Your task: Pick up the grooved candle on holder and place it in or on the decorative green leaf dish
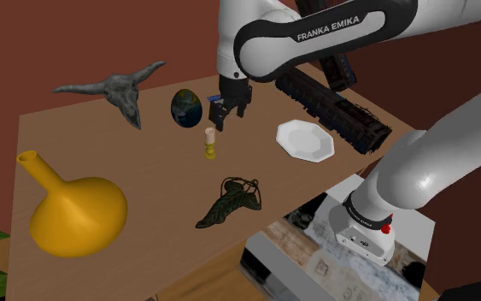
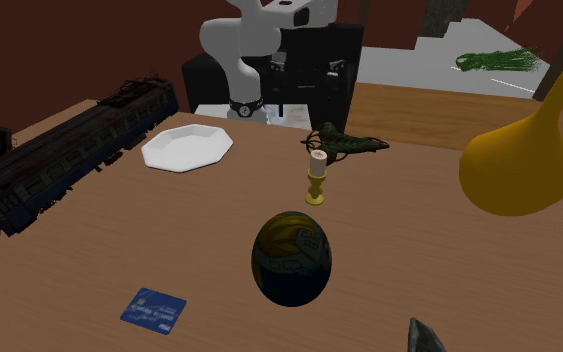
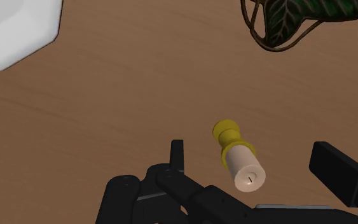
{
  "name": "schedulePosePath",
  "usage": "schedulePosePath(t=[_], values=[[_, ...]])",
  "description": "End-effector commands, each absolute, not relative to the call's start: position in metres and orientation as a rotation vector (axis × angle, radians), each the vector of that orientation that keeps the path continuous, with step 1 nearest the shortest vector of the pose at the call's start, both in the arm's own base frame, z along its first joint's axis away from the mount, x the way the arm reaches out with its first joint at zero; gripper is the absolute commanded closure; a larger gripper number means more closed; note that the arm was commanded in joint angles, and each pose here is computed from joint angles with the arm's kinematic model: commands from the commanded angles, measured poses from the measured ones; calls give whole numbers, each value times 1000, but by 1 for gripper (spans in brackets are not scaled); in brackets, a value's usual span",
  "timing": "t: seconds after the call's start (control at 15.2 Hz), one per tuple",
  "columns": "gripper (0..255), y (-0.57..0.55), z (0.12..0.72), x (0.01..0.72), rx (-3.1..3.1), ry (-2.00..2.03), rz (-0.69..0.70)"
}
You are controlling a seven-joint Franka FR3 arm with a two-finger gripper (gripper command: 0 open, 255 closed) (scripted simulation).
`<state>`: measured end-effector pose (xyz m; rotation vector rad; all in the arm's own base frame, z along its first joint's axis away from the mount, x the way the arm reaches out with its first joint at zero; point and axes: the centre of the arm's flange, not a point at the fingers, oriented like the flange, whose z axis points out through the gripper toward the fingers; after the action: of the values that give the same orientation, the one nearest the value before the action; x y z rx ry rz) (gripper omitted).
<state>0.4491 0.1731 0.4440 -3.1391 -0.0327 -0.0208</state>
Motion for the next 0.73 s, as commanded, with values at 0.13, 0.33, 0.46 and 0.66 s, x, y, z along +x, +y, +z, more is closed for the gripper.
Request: schedulePosePath(t=[0.13, 0.33, 0.46, 0.66], values=[[0, 195, 405, 479, -3154, 0, -10], [0, 205, 385, 492, -3160, 12, -5], [0, 205, 375, 492, -3160, 12, -5], [0, 204, 359, 492, -3160, 12, -5]])
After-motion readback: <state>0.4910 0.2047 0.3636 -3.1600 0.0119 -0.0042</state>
